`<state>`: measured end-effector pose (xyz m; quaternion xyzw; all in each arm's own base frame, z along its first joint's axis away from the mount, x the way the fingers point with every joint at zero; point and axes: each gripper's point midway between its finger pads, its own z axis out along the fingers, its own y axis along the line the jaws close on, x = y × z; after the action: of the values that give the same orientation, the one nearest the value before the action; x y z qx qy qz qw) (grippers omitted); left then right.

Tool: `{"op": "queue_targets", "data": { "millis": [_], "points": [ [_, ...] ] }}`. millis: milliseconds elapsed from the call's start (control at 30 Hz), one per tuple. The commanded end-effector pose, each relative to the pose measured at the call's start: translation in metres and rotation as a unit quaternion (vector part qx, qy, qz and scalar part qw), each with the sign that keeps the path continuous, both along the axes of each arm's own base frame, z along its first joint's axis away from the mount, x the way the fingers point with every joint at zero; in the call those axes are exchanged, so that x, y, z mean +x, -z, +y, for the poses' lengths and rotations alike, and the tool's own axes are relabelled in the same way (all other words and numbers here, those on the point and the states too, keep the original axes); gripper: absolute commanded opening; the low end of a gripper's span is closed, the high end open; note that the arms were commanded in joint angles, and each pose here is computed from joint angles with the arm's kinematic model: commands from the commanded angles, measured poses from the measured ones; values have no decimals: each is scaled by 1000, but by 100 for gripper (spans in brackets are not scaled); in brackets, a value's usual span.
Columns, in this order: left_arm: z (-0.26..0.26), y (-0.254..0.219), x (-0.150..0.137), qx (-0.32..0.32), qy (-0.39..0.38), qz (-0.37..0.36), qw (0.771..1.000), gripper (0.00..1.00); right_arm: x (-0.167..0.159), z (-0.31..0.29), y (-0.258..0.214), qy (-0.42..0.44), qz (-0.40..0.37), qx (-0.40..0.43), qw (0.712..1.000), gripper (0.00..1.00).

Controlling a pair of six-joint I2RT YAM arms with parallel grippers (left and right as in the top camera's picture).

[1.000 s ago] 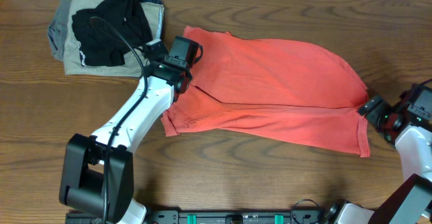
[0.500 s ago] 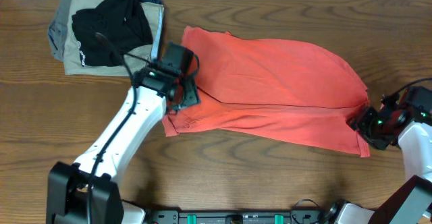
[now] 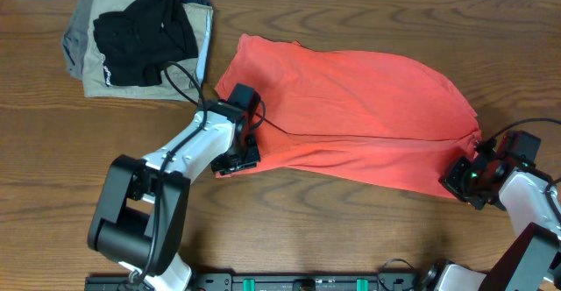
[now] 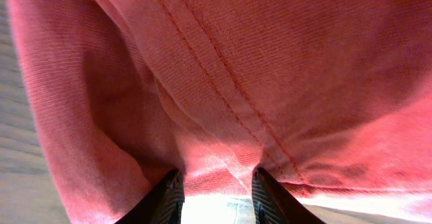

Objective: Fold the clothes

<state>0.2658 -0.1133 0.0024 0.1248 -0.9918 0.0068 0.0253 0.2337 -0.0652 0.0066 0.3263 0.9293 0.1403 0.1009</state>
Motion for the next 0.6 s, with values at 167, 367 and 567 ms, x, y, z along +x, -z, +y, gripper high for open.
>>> {"op": "queue_targets", "data": {
  "millis": [167,367,567],
  "points": [
    [23,8,-5,64,-31,14,997,31,-10,-7,7,7,31,-25,999,1],
    [43,5,-17,78,-53,48,994,6,-14,-6,6,10,40,-20,999,1],
    [65,0,-32,92,-97,88,987,6,-21,-11,1,28,56,-11,998,1]
  ]
}}
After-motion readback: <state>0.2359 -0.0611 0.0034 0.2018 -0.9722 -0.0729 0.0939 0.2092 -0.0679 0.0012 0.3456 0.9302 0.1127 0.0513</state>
